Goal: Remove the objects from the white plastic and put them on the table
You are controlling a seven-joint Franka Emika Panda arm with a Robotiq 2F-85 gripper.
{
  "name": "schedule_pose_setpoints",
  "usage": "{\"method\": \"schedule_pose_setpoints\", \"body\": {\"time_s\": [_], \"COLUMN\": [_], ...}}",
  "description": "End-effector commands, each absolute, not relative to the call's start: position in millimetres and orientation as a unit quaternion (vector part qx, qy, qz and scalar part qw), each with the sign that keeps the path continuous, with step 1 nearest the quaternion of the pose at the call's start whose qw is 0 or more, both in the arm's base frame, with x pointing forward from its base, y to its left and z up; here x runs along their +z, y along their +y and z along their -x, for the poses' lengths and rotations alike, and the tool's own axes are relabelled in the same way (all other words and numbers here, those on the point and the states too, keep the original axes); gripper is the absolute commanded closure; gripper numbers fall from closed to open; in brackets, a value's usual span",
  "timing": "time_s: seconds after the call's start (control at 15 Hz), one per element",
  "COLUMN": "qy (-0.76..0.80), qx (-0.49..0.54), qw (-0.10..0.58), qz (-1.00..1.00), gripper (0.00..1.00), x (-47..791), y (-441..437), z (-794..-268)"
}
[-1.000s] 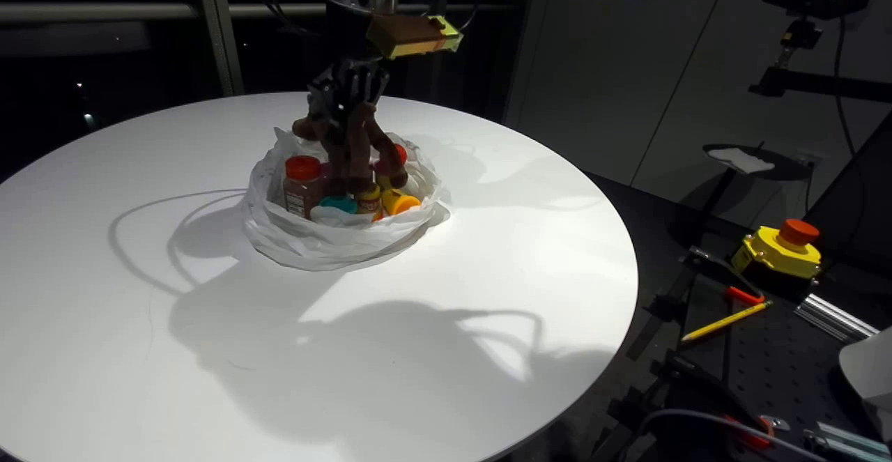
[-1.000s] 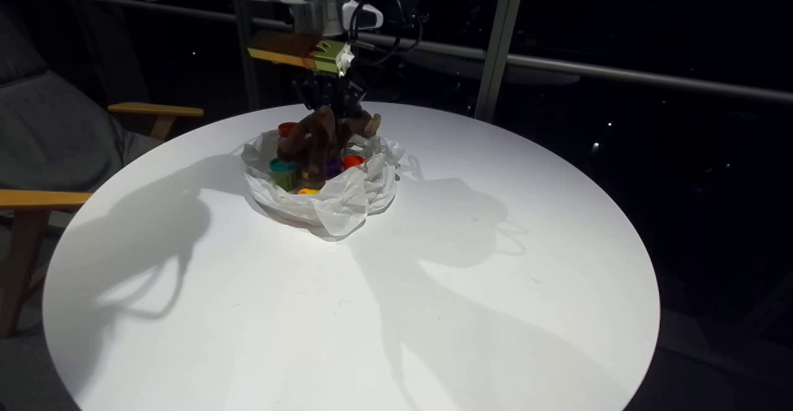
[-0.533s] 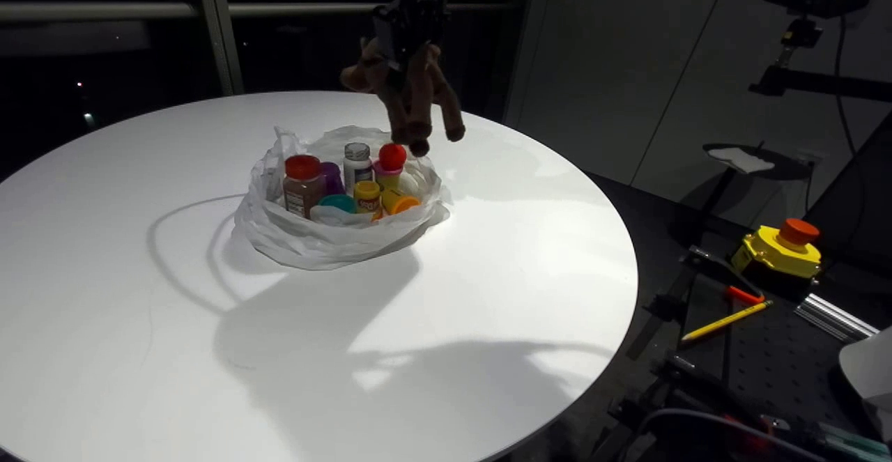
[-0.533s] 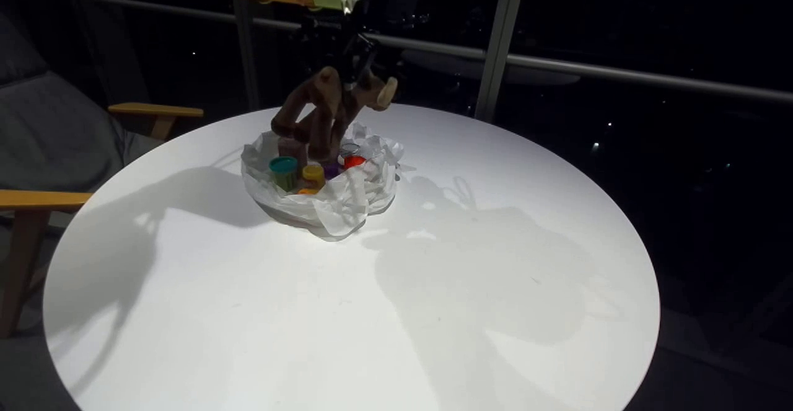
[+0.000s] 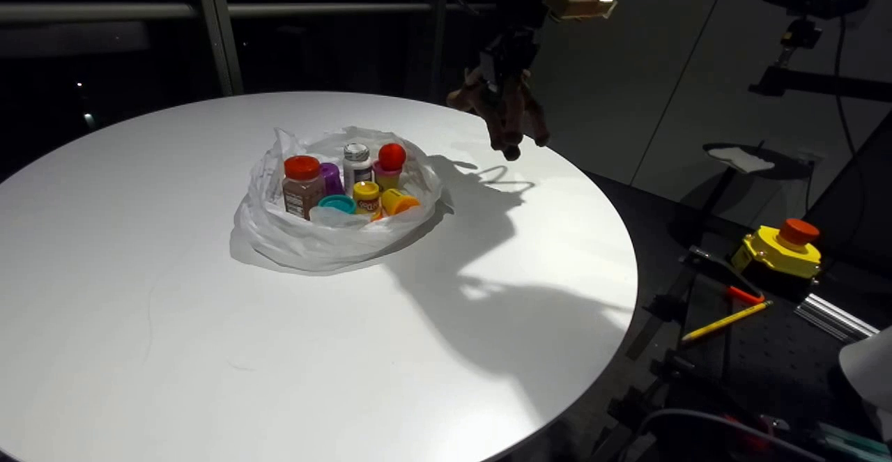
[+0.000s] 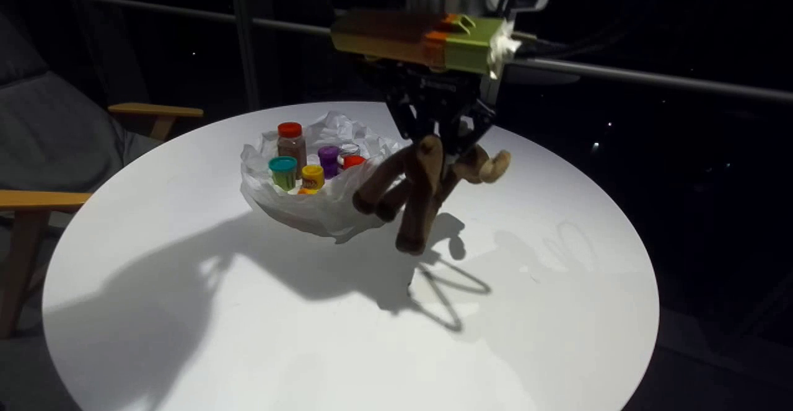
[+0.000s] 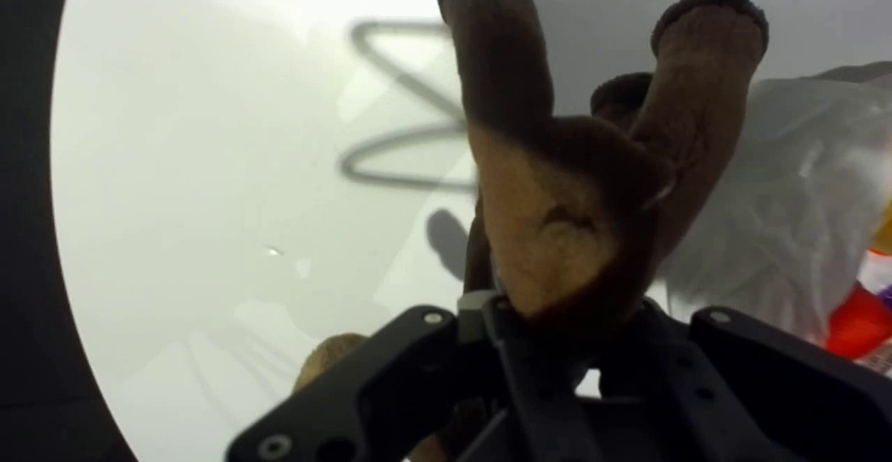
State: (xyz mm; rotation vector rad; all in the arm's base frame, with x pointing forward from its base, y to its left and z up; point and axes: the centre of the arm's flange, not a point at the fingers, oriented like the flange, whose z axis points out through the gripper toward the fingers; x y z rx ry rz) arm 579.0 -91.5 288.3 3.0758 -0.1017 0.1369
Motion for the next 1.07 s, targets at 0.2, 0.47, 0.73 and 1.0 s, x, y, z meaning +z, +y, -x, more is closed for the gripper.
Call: {"method": "schedule_pose_setpoints", "body": {"time_s": [0.2,0.47,0.73,1.0], "qy": [-0.047,-0.067,-0.073,-0.068], "qx": [0.026,0.018,0.042,0.033], "qw": [-0.019,0.026,0.006,0.004], "qz": [-0.998,-0.997,-0.996,-0.997], "gripper": [0.88,0.59,0.27,0.00], "x": [224,247,302,328], "y": [-112,-102,-65,-7], "z": [-614,-620,-633,-651]}}
